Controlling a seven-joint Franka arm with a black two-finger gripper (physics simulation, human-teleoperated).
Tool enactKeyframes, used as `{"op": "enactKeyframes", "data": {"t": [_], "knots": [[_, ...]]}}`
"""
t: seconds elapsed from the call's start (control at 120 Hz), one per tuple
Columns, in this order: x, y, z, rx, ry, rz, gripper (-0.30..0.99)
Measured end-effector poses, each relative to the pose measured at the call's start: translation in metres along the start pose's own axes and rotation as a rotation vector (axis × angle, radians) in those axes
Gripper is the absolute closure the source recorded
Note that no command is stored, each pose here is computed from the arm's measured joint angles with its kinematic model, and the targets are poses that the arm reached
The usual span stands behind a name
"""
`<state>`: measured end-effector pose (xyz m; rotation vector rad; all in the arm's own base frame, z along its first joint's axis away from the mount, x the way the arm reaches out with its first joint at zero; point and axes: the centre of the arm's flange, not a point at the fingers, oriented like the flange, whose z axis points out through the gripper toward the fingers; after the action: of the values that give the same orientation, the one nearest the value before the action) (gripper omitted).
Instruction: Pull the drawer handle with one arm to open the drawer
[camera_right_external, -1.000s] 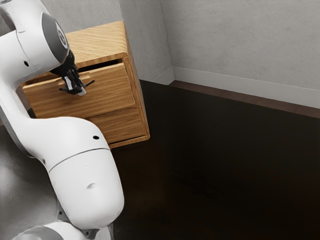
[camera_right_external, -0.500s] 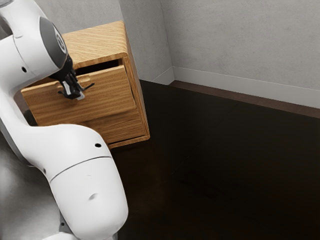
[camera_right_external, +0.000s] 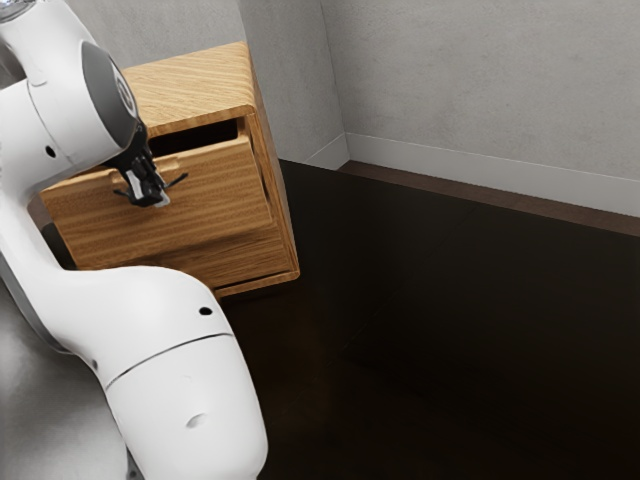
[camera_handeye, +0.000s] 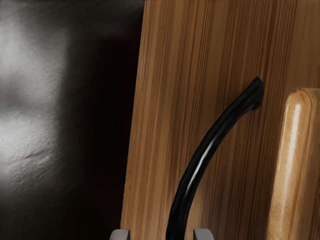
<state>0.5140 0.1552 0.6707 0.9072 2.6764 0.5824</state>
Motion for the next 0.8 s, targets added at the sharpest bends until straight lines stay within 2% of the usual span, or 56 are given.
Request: {"op": "enactKeyframes", "data": {"t": [0.8], "knots": [[0.005,-0.025,-0.008,-0.006,0.004,-0.013,0.61]]}}
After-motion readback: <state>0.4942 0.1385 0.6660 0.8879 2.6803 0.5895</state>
